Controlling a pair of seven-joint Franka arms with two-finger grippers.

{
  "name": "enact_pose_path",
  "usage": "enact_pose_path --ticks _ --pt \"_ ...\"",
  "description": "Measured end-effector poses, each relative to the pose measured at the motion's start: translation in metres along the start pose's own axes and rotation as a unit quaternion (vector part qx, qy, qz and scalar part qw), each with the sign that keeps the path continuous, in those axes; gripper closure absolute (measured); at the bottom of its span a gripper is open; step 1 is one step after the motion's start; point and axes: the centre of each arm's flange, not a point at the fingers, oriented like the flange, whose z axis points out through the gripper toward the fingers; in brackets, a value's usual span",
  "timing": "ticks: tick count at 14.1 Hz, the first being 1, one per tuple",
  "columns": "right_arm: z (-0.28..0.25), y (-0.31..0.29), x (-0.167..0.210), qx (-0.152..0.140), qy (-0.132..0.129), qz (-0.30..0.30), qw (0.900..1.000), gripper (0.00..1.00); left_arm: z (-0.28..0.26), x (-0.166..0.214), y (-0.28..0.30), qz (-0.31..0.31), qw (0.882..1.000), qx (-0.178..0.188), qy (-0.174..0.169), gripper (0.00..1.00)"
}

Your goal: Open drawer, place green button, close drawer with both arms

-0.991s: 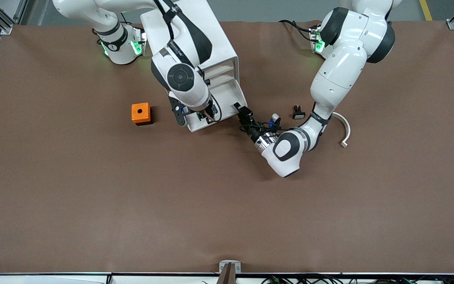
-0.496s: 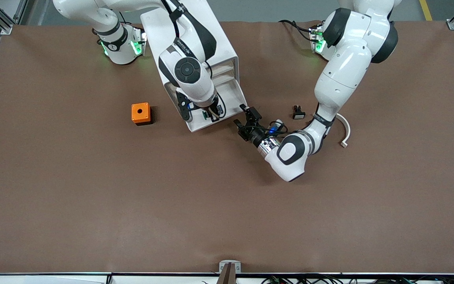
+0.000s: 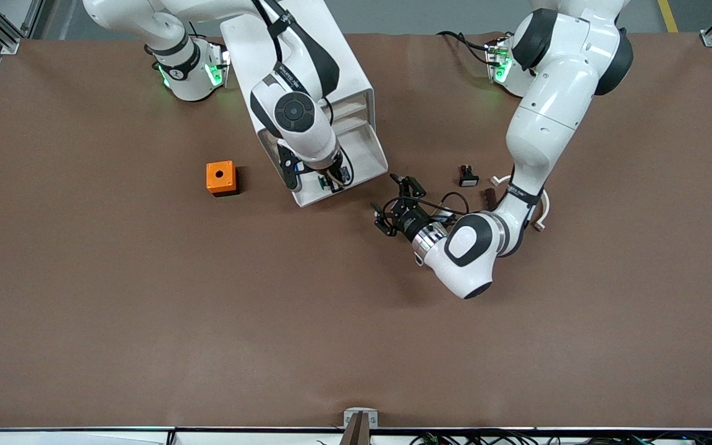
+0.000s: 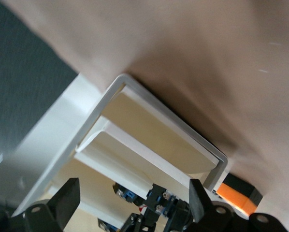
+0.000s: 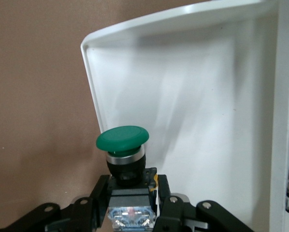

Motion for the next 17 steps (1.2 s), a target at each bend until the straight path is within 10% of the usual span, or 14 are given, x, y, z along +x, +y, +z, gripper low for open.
enact_pose_path --ticks 7,17 --pt "-0.006 -0.005 0.006 0.014 0.018 -0.009 1.000 0.00 -0.046 -0.052 -0.007 0.151 0.965 -0.094 0.193 0.01" --pt "-0.139 -0.099 0.177 0.029 0.047 -0.081 0.995 0.00 -0.004 -0.110 0.008 0.224 0.881 -0.122 0.399 0.01"
